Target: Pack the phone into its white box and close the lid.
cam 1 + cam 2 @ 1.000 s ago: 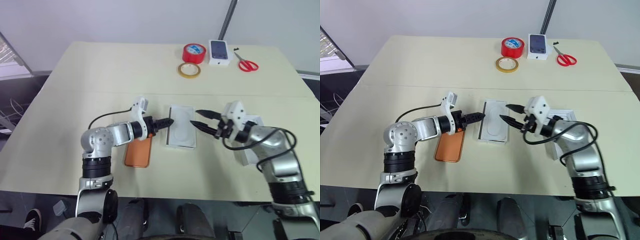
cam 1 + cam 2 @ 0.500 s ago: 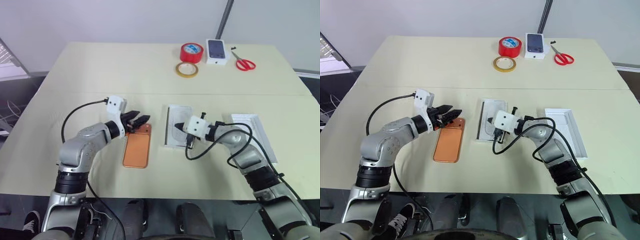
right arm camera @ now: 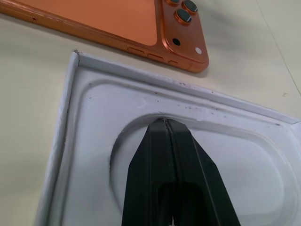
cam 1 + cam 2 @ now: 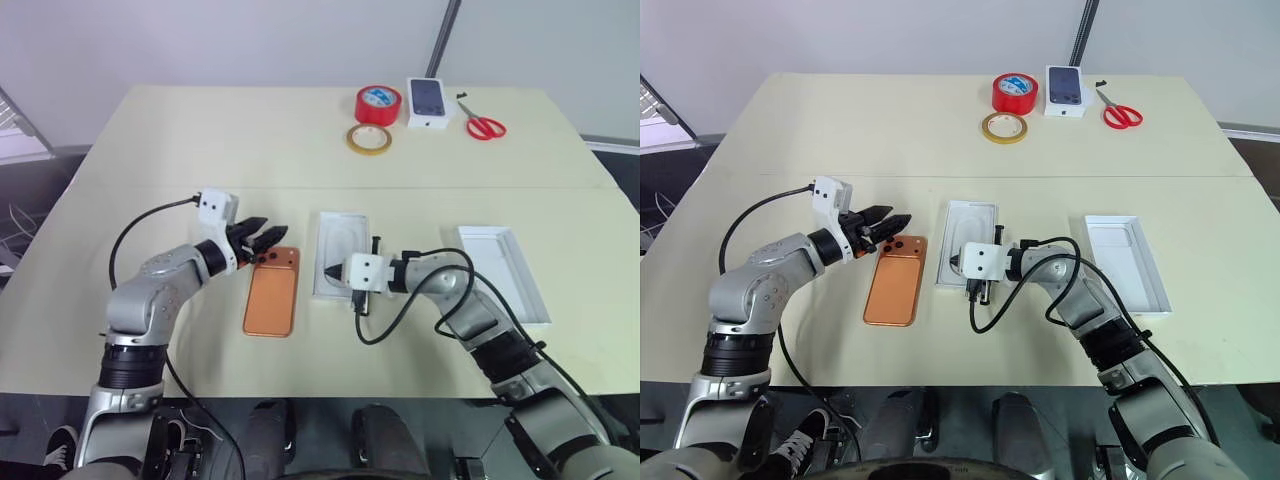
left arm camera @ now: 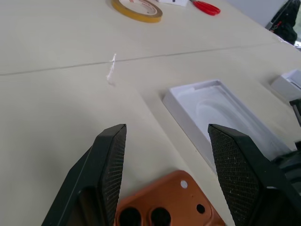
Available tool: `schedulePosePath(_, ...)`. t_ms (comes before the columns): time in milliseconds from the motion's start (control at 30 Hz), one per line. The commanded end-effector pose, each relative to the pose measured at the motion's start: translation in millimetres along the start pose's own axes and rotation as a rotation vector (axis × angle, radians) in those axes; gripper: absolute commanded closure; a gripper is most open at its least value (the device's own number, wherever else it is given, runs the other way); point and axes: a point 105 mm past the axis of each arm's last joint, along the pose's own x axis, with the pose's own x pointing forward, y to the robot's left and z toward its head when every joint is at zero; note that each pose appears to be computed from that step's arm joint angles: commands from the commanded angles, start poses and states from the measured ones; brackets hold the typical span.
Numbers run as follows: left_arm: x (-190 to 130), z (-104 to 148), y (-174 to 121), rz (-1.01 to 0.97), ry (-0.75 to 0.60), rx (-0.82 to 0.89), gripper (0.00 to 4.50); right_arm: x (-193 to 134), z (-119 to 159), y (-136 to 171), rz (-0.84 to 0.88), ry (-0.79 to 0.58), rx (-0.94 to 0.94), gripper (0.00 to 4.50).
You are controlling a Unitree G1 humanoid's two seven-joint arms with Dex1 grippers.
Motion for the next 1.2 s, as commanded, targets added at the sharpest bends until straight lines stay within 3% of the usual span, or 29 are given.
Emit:
schedulePosePath(33, -12.9, 8.7, -0.4, -0.028, -0.021, 0.038, 1.60, -12.3, -12.4, -2.8, 0.002, 0.049, -0.031, 4.47)
schedulePosePath(300, -31.6, -0.3, -5.9, -0.120, 0.046, 0.033, 1.60, -40.3, -25.2, -11.8, -0.019, 0.086, -0.002, 4.47)
schedulePosePath(600, -66.8, -9.7, 19.8, -0.069, 0.125, -0.024, 1.60, -54.1, -26.1, -4.3, -0.011, 0.091, 0.039, 4.47)
schedulePosePath(900, -81.8, -13.7, 20.2, -0.095, 0.160, -0.332, 1.60, -47.1, 41.0, -31.8, -0.078, -0.160, 0.136, 4.47)
schedulePosePath(1000, -82.9, -15.2, 14.3, -0.126, 0.184, -0.408, 1.60, -36.0, 56.4, -27.0, -0.053, -0.192, 0.152, 4.47)
schedulePosePath(1200, -83.9, -34.0, 16.4, -0.081, 0.278, -0.414, 1.60, -2.6, 66.8, -6.8, 0.023, -0.132, 0.124, 4.47)
